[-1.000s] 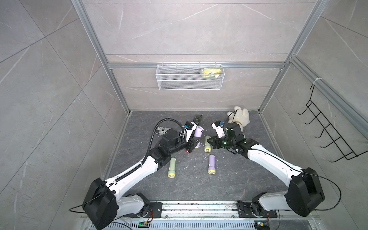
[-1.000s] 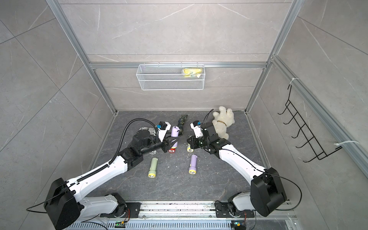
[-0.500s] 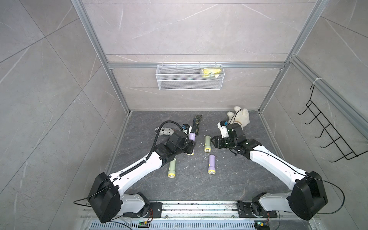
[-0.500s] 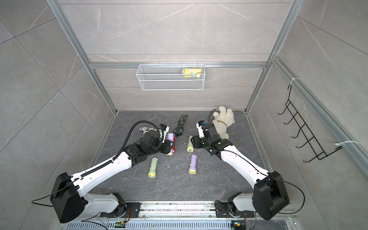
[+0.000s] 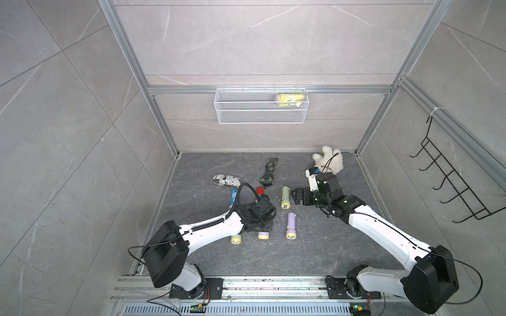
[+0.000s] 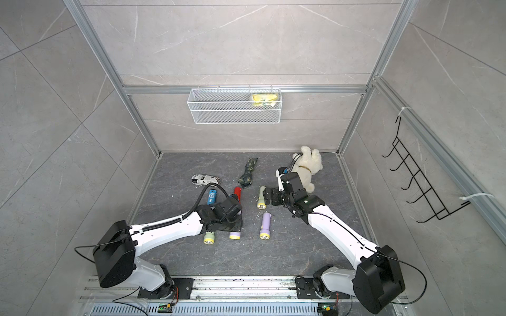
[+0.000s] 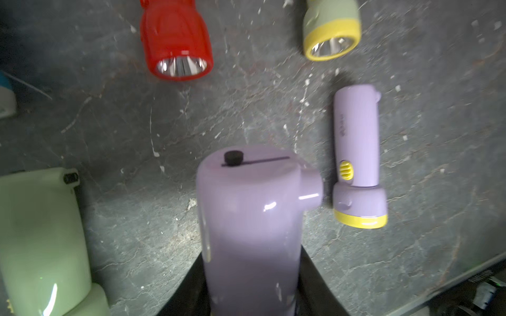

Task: Close the plug at the bottom of the flashlight
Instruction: Place the flashlight at the center of the board.

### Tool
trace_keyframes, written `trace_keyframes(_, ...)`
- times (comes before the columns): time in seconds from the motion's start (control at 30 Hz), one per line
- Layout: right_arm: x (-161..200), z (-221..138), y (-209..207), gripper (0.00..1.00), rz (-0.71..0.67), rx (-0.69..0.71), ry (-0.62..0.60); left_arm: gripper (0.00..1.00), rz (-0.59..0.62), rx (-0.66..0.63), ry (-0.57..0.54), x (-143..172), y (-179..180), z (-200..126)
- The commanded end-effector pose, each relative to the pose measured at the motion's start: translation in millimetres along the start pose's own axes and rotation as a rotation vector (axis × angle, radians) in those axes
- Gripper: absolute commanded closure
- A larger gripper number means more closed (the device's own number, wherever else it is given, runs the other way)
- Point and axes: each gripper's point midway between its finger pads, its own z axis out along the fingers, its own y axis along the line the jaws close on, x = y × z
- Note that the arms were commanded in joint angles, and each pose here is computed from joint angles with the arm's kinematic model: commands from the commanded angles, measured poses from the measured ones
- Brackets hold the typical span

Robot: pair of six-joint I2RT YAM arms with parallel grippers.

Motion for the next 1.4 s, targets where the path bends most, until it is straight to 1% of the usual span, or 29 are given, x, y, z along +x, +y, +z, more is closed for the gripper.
trace_keyframes(0.0,8,-3,-9,0.00,0.002,0.035,0.017,1.00,-0.042,-0.033,0.021,-2,-3,3)
trace_keyframes(0.13,11,-1,-11,0.00,0.006,0.039,0.022,0.94,-0.041,-0.067,0.065,7,2,17)
trace_keyframes(0.33,12,5,-10,0.00,0.015,0.029,0.034,0.81,-0.014,-0.081,0.128,15,-1,34)
trace_keyframes(0.43,10,3,-12,0.00,0.016,0.040,0.024,0.76,-0.009,-0.082,0.165,21,-2,41)
trace_keyframes(0.63,9,-1,-19,0.01,0.034,0.064,-0.005,0.70,-0.003,-0.093,0.216,31,0,51)
trace_keyframes(0.73,8,-3,-21,0.01,0.039,0.067,-0.017,0.65,0.007,-0.107,0.230,32,2,53)
trace_keyframes(0.8,7,-5,-21,0.01,0.041,0.063,-0.026,0.61,0.012,-0.112,0.232,33,2,52)
trace_keyframes(0.9,6,-7,-21,0.02,0.043,0.060,-0.037,0.51,0.010,-0.119,0.228,31,4,51)
trace_keyframes(0.97,6,-8,-21,0.03,0.043,0.055,-0.045,0.41,0.005,-0.118,0.220,30,3,49)
trace_keyframes(1.0,5,-9,-20,0.03,0.044,0.051,-0.052,0.39,0.004,-0.115,0.216,29,2,48)
trace_keyframes(1.17,4,-12,-20,0.04,0.046,0.046,-0.065,0.38,0.016,-0.116,0.180,17,-1,36)
trace_keyframes(1.37,5,-11,-34,0.04,0.058,0.090,-0.061,0.38,0.041,-0.101,0.091,-12,-13,6)
